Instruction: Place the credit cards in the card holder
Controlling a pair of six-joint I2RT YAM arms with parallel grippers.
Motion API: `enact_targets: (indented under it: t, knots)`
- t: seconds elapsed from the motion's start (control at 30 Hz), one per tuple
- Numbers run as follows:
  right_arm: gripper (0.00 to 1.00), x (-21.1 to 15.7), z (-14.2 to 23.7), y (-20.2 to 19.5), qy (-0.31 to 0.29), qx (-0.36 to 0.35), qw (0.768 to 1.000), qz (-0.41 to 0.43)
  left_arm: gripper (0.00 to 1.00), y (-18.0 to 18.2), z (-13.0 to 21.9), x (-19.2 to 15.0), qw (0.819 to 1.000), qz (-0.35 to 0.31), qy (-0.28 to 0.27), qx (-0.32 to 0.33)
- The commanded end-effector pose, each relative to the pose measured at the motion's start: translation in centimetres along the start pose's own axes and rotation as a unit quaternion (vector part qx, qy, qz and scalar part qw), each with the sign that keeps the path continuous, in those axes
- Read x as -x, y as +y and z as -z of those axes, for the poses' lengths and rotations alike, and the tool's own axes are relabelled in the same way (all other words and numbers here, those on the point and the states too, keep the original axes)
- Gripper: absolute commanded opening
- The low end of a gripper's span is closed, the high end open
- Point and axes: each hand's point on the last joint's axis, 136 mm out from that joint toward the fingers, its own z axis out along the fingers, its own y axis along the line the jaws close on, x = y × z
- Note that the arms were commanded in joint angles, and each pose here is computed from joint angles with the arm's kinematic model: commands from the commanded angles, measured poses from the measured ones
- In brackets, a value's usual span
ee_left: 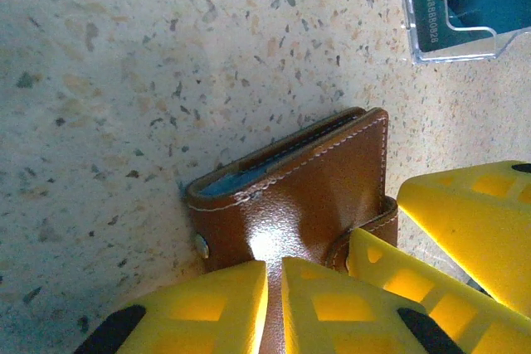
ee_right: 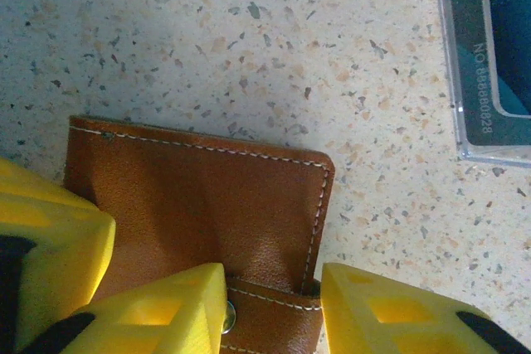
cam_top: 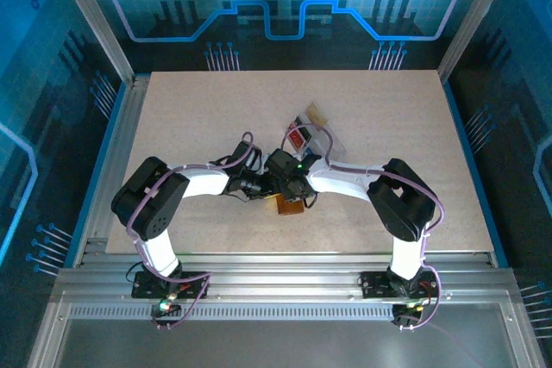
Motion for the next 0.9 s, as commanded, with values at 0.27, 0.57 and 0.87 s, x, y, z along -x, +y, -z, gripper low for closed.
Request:
enact_targets:
  t: [0.27, 0.57, 0.87]
  knots:
    - [0.41, 0.0, 1.4, 4.3, -0.018, 0.128, 0.992, 0.001, 0.14, 4.8, -2.2, -2.8, 0.996, 0.035, 0.046, 0.074]
    - [0.45, 0.6, 3.8, 4.4, -0.069, 0.102, 0.992, 0.026, 0.14, 5.3, -2.3, -3.0, 0.995, 0.04, 0.048, 0.083]
    - [0.39, 0.2, 3.8, 5.2, -0.075, 0.106, 0.99, 0.047, 0.13, 5.3, -2.3, -3.0, 0.994, 0.042, 0.048, 0.083]
